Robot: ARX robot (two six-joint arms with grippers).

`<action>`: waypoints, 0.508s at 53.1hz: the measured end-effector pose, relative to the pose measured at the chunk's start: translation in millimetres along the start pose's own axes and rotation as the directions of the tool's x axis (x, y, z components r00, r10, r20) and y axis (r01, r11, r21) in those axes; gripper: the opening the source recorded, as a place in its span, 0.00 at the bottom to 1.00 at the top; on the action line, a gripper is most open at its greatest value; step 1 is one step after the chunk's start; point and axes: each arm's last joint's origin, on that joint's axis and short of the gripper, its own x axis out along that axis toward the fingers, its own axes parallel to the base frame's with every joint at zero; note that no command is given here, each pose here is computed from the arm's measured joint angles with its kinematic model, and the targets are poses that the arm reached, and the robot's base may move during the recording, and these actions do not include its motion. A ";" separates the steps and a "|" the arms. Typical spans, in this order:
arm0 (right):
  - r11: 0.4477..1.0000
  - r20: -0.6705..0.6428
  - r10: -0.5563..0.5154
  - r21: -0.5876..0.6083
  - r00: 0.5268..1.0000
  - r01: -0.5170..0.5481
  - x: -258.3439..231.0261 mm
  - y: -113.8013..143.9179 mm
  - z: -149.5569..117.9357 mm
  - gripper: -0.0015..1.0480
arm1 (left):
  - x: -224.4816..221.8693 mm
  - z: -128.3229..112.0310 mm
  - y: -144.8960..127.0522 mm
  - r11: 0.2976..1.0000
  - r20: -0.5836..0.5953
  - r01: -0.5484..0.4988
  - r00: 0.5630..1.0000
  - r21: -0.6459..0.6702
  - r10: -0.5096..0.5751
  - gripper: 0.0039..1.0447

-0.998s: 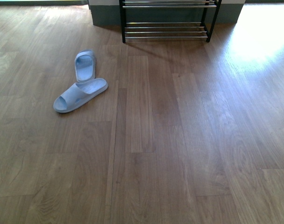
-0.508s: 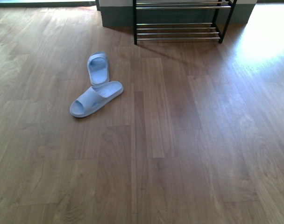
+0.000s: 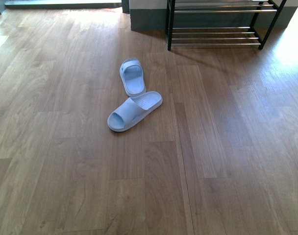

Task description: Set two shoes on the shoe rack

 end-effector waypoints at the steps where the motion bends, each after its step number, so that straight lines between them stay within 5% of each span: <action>1: 1.000 0.000 0.000 0.000 1.000 0.000 0.0 0.0 0.0 0.91 | 0.0 0.0 0.0 1.000 0.000 0.000 1.000 0.000 0.000 0.91; 27: 1.000 0.001 -0.001 0.000 1.000 0.001 0.0 0.0 0.1 0.91 | 0.0 0.0 0.0 1.000 0.000 -0.001 1.000 0.000 0.001 0.91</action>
